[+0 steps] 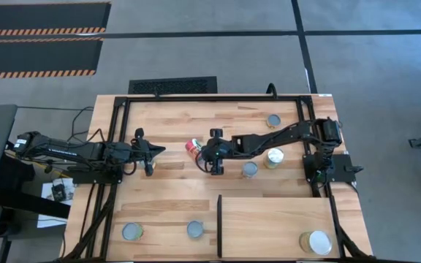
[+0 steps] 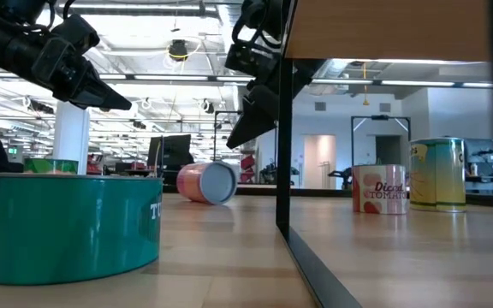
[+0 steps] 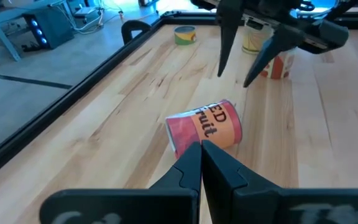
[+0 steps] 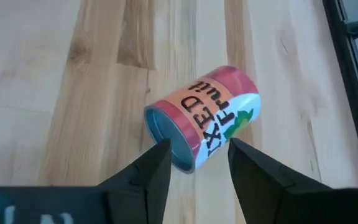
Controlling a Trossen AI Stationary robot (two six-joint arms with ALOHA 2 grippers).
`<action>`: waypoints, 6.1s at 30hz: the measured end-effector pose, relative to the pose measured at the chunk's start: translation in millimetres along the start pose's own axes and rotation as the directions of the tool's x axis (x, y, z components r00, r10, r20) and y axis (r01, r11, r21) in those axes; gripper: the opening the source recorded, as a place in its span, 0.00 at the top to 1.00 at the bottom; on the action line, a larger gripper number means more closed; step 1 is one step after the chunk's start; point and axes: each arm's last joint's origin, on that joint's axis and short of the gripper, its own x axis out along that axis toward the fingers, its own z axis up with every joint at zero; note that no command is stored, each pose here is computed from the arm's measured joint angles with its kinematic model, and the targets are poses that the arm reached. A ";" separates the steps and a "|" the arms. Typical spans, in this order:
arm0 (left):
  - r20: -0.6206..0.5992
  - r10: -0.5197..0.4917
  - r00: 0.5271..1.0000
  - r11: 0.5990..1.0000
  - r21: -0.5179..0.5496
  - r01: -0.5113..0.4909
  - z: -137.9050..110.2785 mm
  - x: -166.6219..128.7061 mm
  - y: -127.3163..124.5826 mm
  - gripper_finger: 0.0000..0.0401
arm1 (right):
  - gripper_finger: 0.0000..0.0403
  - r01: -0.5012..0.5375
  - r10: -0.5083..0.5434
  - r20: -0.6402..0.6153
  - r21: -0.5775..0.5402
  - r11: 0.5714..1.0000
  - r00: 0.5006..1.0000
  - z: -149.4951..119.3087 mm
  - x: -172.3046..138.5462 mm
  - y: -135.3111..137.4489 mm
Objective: Pick and place cans onto a shelf
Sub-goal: Put the canned mixed fruit on the shelf
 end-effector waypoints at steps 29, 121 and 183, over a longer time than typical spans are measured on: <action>0.005 -0.002 1.000 1.000 -0.002 0.002 0.5 0.0 -0.1 1.00 | 0.69 0.032 -0.036 -0.022 -0.173 0.984 0.999 5.0 35.1 4.4; -0.099 -0.169 0.981 0.985 0.016 0.172 -2.9 78.7 13.5 1.00 | 0.99 -0.112 0.116 0.014 -0.170 0.979 0.993 23.5 15.0 -18.5; -0.716 -0.167 0.678 0.959 0.041 0.279 42.8 138.4 -190.1 0.43 | 0.98 -0.157 0.156 -0.064 -0.010 0.988 0.986 12.1 -143.5 -87.4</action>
